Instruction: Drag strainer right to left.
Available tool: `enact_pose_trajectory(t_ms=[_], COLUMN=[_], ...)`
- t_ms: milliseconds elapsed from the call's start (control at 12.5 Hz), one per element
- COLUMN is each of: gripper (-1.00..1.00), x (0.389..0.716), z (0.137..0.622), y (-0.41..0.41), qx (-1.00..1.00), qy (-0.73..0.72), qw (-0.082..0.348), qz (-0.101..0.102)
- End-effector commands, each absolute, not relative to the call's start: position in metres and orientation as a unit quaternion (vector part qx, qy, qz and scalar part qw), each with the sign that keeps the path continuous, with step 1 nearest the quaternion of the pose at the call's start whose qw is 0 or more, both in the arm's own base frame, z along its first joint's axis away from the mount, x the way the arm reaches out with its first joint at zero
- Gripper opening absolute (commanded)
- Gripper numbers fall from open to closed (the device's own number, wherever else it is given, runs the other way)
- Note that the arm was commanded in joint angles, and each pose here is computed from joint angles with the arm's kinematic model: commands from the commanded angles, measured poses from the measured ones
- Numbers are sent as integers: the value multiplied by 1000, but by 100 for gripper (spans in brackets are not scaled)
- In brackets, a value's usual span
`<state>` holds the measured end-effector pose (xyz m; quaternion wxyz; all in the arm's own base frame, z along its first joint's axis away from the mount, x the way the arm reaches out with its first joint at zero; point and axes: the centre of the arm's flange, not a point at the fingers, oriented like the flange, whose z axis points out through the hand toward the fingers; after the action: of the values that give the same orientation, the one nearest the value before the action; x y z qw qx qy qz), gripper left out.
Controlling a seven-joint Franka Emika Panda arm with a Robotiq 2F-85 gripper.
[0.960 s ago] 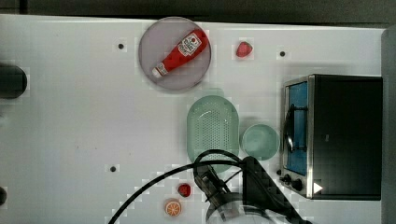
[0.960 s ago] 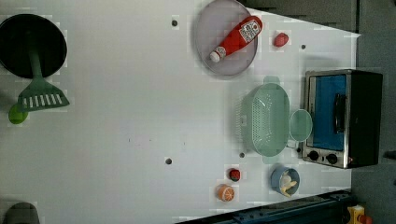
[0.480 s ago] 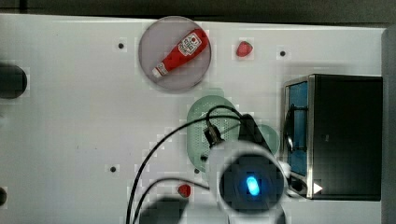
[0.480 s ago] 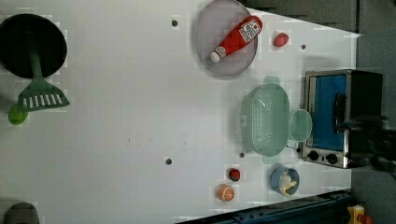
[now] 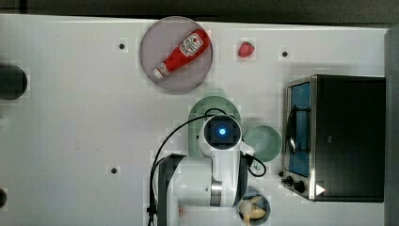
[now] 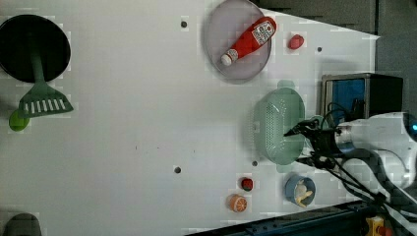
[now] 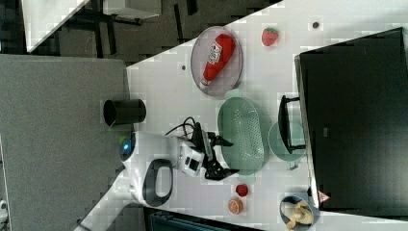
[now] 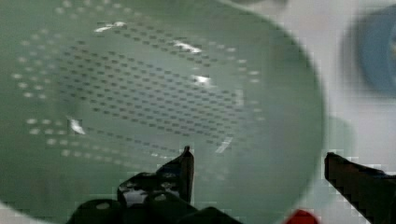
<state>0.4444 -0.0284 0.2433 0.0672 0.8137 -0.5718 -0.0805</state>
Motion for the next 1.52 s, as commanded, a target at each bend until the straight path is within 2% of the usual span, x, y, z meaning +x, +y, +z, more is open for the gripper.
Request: enact_pose_trajectory(t_ms=[80,560,720,1520], gripper=[100,100,100,100], x=[474,471,466,460], z=[253,169,153,144], y=[-16,31,39,111], qx=[785,731,736,731], qy=[-618,-682,-677,-682], qw=[25,2,6,6], qz=[-17,-1,-8,-18])
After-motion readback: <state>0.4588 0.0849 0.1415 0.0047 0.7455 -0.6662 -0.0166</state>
